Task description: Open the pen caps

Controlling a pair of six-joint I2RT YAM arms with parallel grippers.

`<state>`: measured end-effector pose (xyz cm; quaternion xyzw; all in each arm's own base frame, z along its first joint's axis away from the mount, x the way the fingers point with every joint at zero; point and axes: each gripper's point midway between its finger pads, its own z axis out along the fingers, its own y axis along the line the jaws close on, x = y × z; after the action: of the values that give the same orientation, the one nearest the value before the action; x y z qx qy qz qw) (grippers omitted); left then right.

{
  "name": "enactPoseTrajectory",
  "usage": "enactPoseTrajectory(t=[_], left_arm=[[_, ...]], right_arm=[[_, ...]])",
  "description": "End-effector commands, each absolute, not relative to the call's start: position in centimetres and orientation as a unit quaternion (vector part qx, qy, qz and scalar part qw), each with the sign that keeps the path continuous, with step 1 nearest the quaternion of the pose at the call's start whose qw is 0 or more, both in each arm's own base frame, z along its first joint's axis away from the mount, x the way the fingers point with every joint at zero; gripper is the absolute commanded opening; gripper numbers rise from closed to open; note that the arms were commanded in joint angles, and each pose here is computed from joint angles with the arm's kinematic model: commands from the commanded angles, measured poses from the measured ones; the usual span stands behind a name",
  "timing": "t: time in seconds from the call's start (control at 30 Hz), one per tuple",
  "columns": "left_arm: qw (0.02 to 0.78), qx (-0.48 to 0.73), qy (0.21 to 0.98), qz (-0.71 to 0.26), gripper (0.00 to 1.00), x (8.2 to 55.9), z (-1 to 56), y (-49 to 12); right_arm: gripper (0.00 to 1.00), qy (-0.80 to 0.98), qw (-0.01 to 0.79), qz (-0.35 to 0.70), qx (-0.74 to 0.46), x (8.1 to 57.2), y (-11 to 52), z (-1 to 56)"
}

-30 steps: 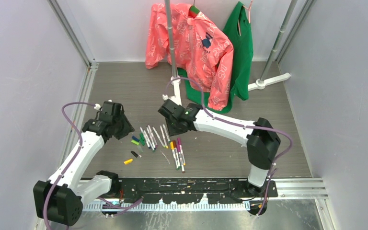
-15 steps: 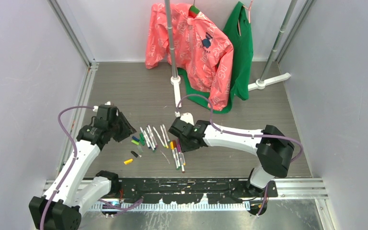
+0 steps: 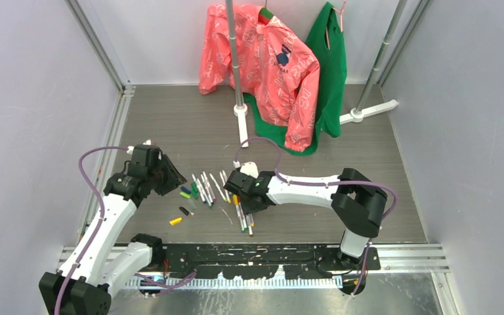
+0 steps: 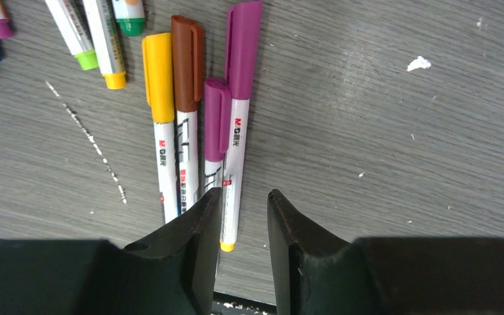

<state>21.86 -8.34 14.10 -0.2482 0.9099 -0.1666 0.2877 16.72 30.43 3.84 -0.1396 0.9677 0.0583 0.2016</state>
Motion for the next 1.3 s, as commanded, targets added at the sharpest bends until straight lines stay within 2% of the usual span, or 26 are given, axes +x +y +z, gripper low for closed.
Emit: enactPoseTrajectory(t=[0.0,0.27,0.67,0.97,1.13,1.27], left_arm=[[0.294,-0.247,0.906,-0.178,0.37,22.3,14.5,-8.7],[0.298,-0.246,0.905,-0.18,0.37,22.8,14.5,-8.8],[0.302,-0.247,0.903,-0.181,0.37,23.0,14.6,-8.8],[0.3,-0.247,0.901,-0.192,0.37,23.1,14.8,-9.2],[0.307,-0.249,0.895,-0.208,0.37,23.2,15.1,-9.6],[0.306,-0.249,0.891,-0.226,0.37,23.2,15.0,-10.2]], right_arm=[[0.37,0.967,0.212,0.058,-0.132,17.4,31.1,3.3],[0.38,0.967,0.208,0.047,-0.138,17.6,31.2,2.5],[0.35,0.978,0.16,0.036,-0.131,15.8,30.4,-0.5],[0.24,0.986,0.118,0.013,-0.115,14.0,28.7,-2.2],[0.09,0.987,0.11,-0.001,-0.114,13.7,27.9,-2.7],[0.01,0.983,0.132,0.002,-0.127,14.4,28.0,-0.7]])
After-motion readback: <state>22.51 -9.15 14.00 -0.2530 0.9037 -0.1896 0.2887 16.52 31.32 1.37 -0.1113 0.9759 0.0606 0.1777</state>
